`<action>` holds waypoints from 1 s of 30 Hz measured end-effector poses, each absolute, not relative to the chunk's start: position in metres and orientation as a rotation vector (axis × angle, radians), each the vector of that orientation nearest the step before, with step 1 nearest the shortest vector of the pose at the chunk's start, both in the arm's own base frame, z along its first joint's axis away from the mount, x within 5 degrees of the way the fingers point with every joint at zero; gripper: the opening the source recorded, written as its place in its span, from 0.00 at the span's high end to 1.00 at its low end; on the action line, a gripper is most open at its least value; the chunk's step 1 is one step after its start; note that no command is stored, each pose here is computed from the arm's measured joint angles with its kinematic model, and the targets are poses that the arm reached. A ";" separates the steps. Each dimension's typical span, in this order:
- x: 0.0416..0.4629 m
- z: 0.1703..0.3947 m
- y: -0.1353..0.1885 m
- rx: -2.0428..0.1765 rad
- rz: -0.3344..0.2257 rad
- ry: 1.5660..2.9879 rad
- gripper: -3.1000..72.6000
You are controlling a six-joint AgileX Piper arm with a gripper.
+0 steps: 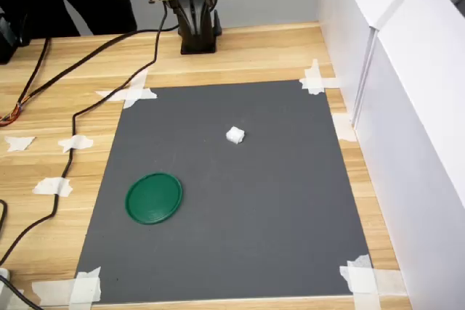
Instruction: Grasp a white terminal and put it on the green lid.
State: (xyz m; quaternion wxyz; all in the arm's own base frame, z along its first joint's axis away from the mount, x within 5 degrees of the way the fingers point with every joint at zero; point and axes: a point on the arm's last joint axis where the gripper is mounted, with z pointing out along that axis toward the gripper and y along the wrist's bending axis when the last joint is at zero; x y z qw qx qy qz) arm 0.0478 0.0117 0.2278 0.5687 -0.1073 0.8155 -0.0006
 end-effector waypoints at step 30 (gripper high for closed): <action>0.057 0.241 0.012 -0.302 -0.020 1.969 0.98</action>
